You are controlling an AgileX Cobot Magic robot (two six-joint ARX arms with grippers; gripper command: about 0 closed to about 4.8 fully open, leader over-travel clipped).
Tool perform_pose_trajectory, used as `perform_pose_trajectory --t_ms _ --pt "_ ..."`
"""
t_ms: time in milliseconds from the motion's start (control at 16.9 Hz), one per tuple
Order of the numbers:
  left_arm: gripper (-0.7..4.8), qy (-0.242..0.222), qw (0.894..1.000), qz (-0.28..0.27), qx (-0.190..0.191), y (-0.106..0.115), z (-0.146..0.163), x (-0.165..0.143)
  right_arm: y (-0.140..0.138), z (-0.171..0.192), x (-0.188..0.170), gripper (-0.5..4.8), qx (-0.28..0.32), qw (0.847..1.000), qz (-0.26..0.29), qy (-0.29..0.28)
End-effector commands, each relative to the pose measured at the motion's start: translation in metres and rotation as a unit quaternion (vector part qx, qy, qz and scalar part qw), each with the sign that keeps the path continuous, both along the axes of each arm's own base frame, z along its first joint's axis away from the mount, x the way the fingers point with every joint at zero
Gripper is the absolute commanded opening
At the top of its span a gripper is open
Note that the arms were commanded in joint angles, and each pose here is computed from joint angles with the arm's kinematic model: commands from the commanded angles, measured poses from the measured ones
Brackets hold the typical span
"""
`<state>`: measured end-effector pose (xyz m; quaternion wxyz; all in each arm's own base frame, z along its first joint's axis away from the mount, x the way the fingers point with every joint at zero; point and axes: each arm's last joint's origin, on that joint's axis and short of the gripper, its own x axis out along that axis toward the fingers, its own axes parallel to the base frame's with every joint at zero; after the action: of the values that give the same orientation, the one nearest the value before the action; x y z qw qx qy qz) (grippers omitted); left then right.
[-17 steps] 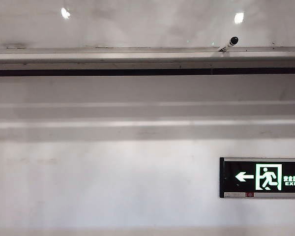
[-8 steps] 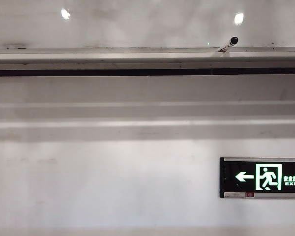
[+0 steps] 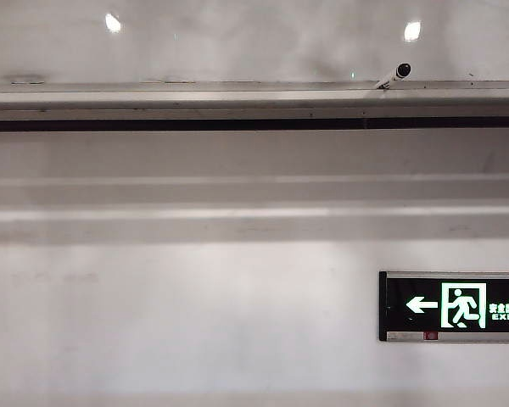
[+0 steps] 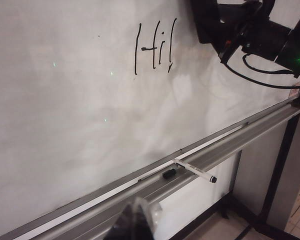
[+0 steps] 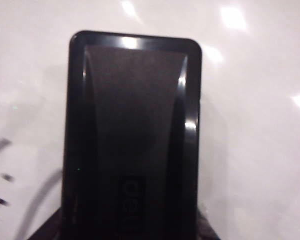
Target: Wipe the whiteboard clean using the black magnetic whiteboard eraser attached to the whiteboard.
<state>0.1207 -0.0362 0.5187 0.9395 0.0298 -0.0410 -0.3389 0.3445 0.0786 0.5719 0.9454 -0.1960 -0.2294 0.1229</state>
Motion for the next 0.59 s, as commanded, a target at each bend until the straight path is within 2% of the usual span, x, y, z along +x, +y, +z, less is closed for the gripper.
perform_pose_trajectory --t_ms 59,591 --pt "-0.06 -0.008 1.0 -0.004 -0.001 0.0 0.002 -0.003 0.013 -0.004 0.004 0.08 0.004 1.0 0.005 0.002" --pt "-0.06 -0.008 1.0 -0.004 -0.001 0.0 0.002 -0.003 0.042 -0.038 0.029 0.08 -0.014 0.995 0.005 0.097"
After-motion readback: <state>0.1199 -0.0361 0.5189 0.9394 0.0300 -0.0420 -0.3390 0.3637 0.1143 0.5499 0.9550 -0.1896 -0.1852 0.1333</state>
